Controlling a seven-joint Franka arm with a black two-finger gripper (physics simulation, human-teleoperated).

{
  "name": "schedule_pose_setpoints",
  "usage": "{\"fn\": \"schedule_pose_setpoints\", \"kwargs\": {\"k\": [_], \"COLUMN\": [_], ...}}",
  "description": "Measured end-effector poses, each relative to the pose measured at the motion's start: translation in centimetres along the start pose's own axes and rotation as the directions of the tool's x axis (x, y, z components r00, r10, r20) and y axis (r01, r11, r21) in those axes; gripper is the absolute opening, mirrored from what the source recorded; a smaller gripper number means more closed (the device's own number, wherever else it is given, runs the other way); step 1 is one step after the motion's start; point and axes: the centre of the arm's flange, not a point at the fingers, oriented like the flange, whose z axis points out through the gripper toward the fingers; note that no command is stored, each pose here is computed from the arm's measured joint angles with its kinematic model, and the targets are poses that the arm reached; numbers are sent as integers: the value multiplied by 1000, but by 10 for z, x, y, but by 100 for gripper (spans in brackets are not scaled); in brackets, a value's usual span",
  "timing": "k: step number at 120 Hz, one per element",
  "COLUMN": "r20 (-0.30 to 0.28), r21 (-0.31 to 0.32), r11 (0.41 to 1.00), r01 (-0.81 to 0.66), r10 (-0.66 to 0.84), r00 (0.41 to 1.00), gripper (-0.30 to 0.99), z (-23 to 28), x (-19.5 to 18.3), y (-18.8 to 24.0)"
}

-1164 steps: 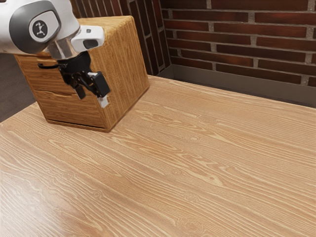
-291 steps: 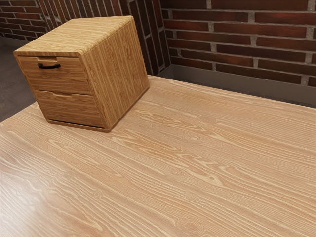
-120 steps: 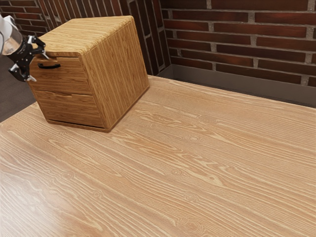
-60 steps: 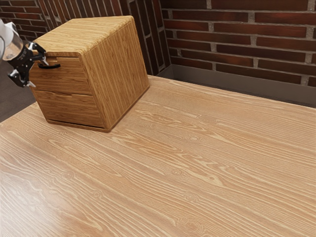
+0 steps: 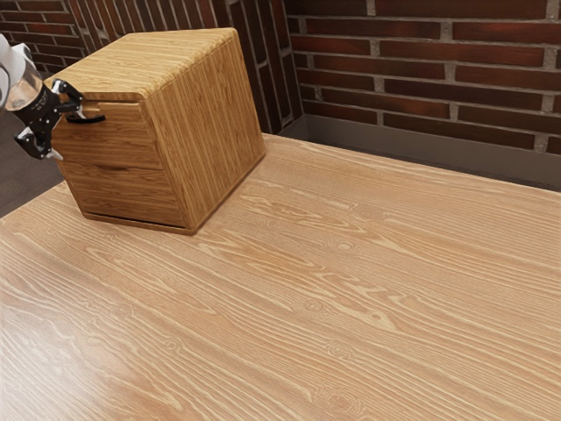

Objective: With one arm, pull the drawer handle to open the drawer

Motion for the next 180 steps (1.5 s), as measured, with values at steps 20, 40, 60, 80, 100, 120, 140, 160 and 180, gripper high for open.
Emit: {"fn": "schedule_pose_setpoints", "kwargs": {"k": [20,40,60,80,100,120,140,160,180], "r20": [0,-15,-17,-15,-4,24,42,38,39], "r21": [19,42,59,66,81,88,82,100,127], "r11": [1000,999,998,997,996,995,996,994,991], "r01": [0,3,8,28,32,38,42,42,35], "r10": [0,-2,-7,-27,-32,-40,-45,-46,-40], "r00": [1000,1000,1000,1000,999,999,998,998,998], "gripper": [69,69,69,69,69,69,69,69,69], "z": [1,-7,-12,-25,-31,-36,-45,-52,-51], "x": [0,3,6,18,19,23,26,24,17], "y": [-5,-14,-23,-36,-43,-55,-64,-75,-83]}}
